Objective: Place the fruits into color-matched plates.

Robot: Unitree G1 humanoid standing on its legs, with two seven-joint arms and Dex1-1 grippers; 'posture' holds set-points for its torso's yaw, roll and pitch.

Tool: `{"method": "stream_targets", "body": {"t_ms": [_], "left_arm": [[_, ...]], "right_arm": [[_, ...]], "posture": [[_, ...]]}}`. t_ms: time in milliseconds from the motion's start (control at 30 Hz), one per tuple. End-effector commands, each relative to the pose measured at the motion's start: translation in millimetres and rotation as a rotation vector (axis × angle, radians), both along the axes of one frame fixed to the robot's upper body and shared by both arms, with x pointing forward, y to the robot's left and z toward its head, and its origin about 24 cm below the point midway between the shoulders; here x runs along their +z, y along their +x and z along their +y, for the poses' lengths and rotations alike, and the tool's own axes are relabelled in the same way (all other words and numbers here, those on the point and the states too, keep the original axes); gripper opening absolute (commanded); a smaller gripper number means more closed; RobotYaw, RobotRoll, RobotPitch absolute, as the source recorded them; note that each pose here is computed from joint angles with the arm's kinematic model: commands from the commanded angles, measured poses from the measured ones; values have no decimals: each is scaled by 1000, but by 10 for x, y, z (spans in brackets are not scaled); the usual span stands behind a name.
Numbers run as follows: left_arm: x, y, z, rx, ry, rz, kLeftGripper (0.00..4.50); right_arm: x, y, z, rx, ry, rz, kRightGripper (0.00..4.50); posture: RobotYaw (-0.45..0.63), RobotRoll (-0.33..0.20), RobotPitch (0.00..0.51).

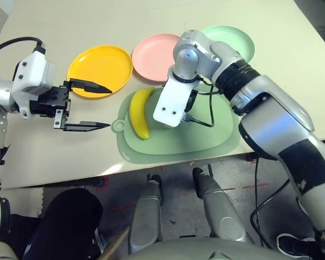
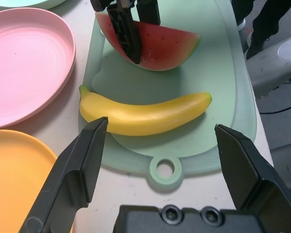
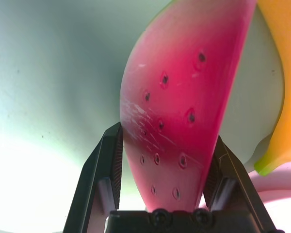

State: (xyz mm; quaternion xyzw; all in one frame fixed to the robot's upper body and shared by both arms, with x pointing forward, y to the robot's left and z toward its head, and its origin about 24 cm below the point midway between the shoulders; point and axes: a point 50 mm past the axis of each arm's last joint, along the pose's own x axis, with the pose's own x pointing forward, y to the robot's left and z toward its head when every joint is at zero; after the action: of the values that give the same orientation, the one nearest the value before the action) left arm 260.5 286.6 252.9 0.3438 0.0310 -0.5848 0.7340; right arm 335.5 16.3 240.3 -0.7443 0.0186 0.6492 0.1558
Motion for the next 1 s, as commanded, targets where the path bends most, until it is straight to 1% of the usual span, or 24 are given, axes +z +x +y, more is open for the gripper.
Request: {"method": "stream_targets", "body": {"t_ms": [33, 233, 567, 667, 767, 900, 1000], "left_arm": [[-3, -6, 22, 4, -1, -3, 4500], [-20, 23, 2, 2, -15, 3, 4500], [-28, 55, -31, 0, -36, 5, 4500], [-3, 65, -54, 5, -74, 0, 4500], [10, 79, -67, 12, -83, -5, 4500], [15, 111, -75, 48, -74, -19, 4500], [28, 137, -55, 99, -53, -35, 4500]], "right_arm": [[-163, -7, -23, -10, -46, 51, 2239], [-39, 32, -89, -40, -29, 41, 2239], [307, 120, -277, -163, 46, 20, 2238], [502, 146, -312, -237, 122, 20, 2238], [680, 162, -308, -299, 214, 12, 2238], [810, 192, -285, -359, 320, -16, 2238], [843, 229, -275, -401, 380, -43, 2238]], "posture": [[25, 0, 342], [7, 0, 345], [-13, 0, 340], [-18, 0, 335], [-22, 0, 332], [-22, 0, 329], [-16, 0, 325]]}}
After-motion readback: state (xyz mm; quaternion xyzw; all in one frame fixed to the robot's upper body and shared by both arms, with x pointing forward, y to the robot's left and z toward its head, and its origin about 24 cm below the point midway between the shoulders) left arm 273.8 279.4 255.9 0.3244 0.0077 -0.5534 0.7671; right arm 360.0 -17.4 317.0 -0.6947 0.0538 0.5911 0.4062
